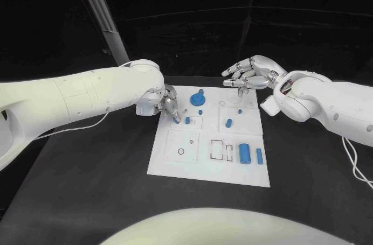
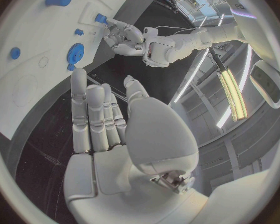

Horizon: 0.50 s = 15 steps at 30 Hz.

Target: Assemble the parts on the task board

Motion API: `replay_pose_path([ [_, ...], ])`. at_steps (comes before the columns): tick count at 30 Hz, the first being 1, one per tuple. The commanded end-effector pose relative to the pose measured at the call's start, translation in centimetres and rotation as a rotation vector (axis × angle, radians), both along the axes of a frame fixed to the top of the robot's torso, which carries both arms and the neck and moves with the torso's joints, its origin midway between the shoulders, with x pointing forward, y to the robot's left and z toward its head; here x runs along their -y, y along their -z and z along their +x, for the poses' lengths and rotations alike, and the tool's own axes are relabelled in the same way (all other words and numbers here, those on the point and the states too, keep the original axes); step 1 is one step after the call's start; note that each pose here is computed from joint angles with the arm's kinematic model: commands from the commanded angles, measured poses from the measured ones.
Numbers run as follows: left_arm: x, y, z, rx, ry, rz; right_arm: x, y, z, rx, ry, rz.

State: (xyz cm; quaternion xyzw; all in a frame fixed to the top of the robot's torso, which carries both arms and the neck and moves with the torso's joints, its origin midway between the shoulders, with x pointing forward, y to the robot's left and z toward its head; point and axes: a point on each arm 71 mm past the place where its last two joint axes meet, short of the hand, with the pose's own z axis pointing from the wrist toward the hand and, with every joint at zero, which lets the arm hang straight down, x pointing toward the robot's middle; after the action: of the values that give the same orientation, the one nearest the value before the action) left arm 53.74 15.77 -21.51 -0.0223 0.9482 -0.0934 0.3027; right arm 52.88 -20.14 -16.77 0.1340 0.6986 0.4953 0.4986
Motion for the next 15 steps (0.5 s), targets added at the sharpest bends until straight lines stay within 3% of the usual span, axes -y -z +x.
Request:
replay_pose_path([
  [1,-0.1,0.14,-0.04,-0.004,0.005,0.023,-0.12,-0.17,-0.01,0.008,-0.009,0.006],
  [15,0.02,0.45,-0.16,-0.012,0.006,0.027,-0.16,-0.16,-0.02,0.007,-0.011,0.006],
])
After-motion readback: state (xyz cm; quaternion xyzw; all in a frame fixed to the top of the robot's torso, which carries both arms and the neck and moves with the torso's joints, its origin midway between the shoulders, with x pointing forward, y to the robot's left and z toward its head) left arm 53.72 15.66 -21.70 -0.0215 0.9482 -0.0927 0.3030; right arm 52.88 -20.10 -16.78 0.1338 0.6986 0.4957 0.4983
